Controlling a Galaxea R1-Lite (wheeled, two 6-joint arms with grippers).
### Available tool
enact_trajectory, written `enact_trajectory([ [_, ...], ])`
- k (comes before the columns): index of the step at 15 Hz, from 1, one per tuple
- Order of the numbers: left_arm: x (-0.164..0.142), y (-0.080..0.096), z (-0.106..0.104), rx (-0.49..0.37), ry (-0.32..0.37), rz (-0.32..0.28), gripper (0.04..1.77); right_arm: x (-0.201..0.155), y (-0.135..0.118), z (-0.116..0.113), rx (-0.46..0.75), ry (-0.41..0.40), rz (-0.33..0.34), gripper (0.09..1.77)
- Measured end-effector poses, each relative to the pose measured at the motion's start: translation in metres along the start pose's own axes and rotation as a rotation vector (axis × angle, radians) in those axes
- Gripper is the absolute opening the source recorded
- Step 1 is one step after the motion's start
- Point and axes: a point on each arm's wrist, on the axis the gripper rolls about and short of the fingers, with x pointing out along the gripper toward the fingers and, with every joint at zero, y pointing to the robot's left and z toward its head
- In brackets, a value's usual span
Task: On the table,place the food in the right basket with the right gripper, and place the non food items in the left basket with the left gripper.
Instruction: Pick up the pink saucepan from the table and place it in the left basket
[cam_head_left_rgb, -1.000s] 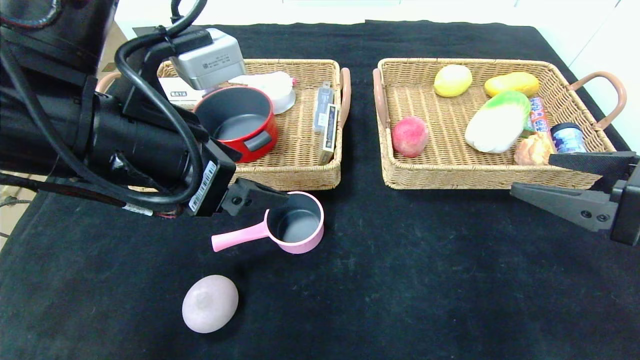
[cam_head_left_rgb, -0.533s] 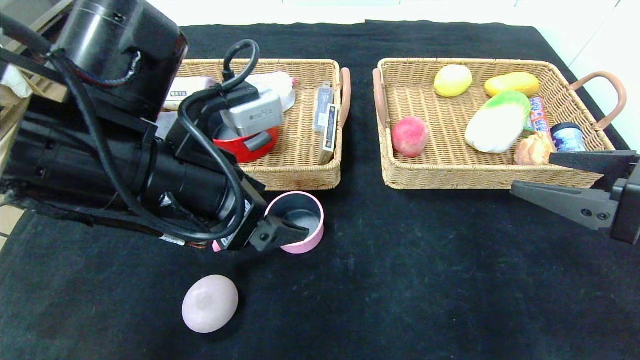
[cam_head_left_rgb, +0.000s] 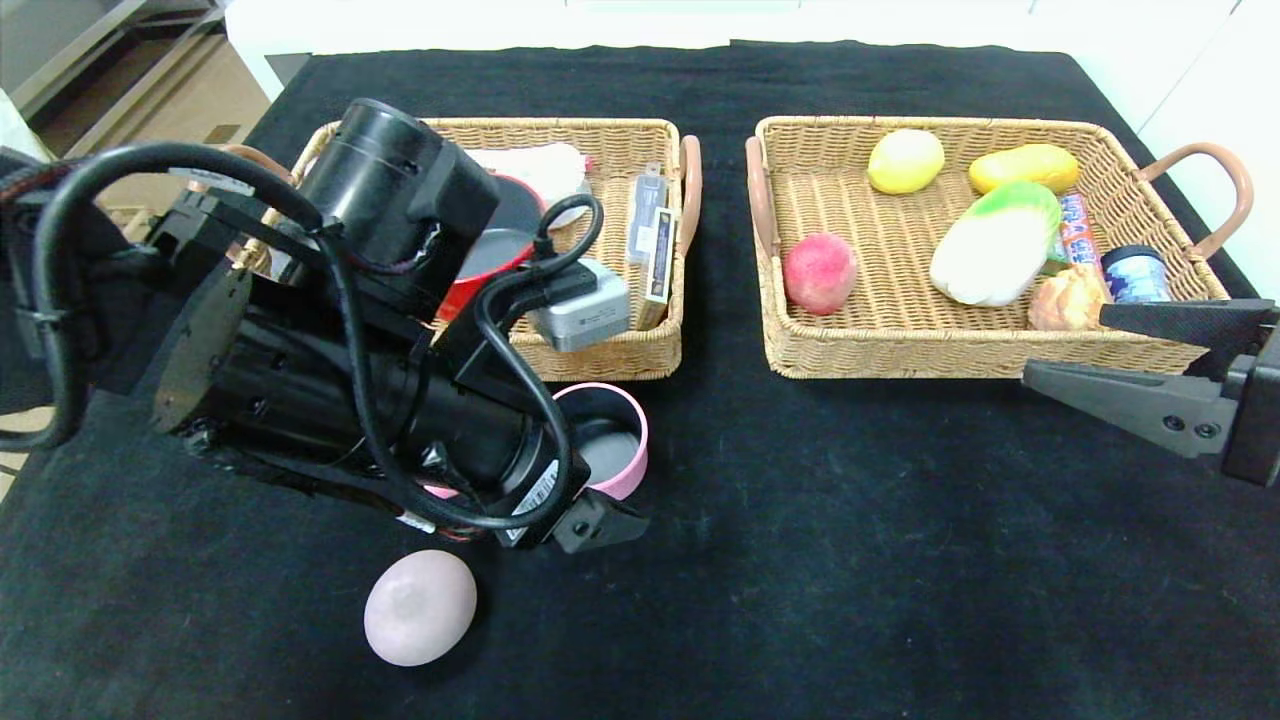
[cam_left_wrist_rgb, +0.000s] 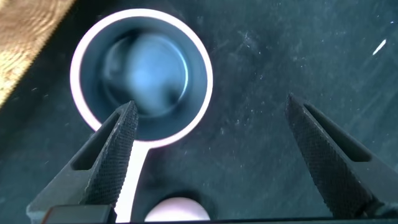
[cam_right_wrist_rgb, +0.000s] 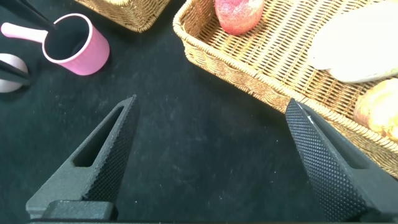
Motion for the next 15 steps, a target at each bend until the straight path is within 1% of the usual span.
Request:
enact_trajectory([
  [3,0.013,-0.001,0.005,0.009,-0.018,0.007,1.71,0.000,0.000,0.000,-0.001,-0.002,-0.001,1.71],
  [6,0.024,-0.002,0.005,0.016,0.003,0.019,1.72,-0.001,-0.001,0.001,-0.002,-0.006,-0.005,1.71],
  [8,0.030,-0.002,0.006,0.023,0.015,0.050,1.72,-0.001,-0.001,0.001,-0.002,-0.006,-0.007,1.71],
  [10,0.036,-0.007,0.005,0.038,0.044,0.094,1.72,-0.001,-0.002,0.001,-0.002,-0.007,-0.012,1.71],
  [15,0.048,-0.011,0.005,0.056,0.086,0.153,1.72,-0.003,-0.003,0.003,-0.004,-0.016,-0.022,1.71],
])
